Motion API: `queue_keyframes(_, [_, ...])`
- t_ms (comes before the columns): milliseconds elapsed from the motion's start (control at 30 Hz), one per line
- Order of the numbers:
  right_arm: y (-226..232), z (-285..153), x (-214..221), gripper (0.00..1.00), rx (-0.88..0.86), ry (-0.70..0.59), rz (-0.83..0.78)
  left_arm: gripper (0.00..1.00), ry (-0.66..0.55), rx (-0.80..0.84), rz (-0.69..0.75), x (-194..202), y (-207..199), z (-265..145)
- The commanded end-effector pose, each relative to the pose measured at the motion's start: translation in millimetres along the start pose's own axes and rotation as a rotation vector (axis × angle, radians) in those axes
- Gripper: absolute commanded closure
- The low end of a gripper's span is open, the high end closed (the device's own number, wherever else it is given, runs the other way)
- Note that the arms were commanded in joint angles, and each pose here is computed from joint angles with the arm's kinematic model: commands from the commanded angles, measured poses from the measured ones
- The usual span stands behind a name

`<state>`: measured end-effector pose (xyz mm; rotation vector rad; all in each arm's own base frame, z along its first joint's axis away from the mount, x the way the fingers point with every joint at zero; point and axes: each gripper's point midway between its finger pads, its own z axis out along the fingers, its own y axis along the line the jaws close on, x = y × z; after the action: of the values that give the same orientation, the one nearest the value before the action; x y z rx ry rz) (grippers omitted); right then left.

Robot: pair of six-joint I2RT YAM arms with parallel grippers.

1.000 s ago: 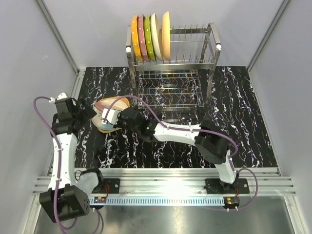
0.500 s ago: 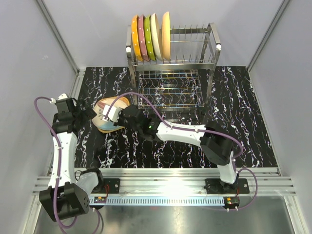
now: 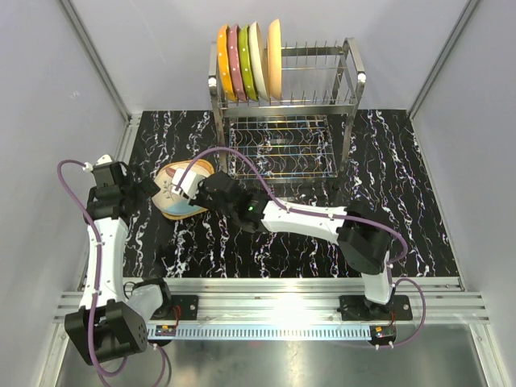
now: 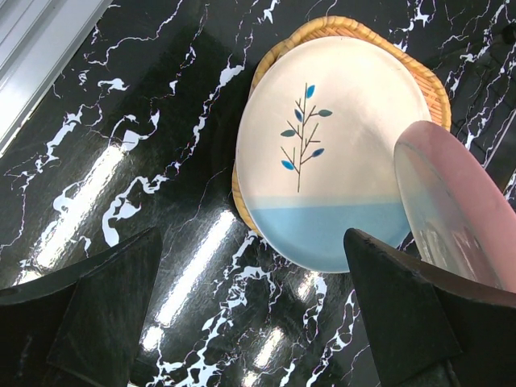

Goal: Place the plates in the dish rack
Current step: Insert the plate into the dish rack

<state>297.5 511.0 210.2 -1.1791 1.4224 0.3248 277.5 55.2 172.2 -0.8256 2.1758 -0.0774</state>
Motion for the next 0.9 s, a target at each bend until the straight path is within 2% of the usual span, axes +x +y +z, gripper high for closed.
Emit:
queue_keyframes(0, [-51.8,-33.7,-90.8,1.0,0.111,-0.214,0.059,0.01,-0.037,0.031,0.007,-12.8,-7.4,-2.4])
queue_keyframes(300, [-54.8,-50.4,-91.9,1.0,0.108,-0.215,0.054,0.01,-0.029,0.039,0.009,-11.6,-8.9,-0.7])
queue_keyframes(633, [-52.1,-75.3,-73.0,1.0,0.095,-0.17,0.082,0.01,-0.007,0.078,0.013,-7.6,-15.5,-0.5])
queue_keyframes(867, [-50.1,-96.2,-60.6,1.0,0.084,-0.135,0.158,0.01,0.007,0.099,0.015,-5.6,-19.2,0.7])
